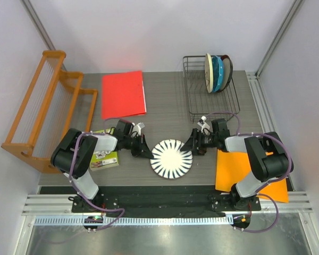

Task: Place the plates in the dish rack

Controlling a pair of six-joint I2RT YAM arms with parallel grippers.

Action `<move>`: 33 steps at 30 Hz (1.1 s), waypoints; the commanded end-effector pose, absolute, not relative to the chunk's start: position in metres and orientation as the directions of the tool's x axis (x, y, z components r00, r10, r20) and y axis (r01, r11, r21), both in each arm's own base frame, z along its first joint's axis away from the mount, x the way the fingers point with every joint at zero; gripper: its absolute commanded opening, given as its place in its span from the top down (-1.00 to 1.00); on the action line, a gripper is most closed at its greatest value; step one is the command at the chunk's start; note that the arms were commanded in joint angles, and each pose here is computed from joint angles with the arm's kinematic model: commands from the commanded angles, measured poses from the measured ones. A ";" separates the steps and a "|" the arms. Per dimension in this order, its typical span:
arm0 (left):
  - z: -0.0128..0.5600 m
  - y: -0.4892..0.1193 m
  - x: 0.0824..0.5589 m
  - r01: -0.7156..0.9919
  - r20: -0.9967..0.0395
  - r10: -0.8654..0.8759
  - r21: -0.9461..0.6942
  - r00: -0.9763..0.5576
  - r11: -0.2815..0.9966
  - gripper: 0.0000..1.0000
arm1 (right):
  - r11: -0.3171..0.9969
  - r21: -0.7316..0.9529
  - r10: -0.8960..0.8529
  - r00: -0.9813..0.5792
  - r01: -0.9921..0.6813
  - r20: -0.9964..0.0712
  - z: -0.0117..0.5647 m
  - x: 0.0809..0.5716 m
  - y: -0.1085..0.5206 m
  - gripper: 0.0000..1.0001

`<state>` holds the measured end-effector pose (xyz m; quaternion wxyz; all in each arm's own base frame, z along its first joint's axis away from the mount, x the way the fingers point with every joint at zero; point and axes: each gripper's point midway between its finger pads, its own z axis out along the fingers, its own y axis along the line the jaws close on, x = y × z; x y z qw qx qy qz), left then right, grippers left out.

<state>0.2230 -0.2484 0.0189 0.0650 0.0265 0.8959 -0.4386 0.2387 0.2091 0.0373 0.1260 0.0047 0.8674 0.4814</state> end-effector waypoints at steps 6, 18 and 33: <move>0.011 -0.244 0.247 0.155 -0.235 -0.035 -0.738 -0.971 0.657 1.00 | 0.600 0.782 -0.014 -0.980 -0.169 -0.200 0.022 0.206 0.208 -0.11; 0.017 -0.241 0.264 0.186 -0.316 -0.068 -0.705 -0.946 0.685 0.57 | 0.494 0.847 0.015 -0.972 -0.195 -0.233 0.048 0.204 0.226 0.15; 0.013 -0.242 0.259 0.186 -0.301 -0.058 -0.717 -0.952 0.672 0.94 | 0.468 0.865 0.124 -0.956 -0.179 -0.265 0.059 0.227 0.233 0.17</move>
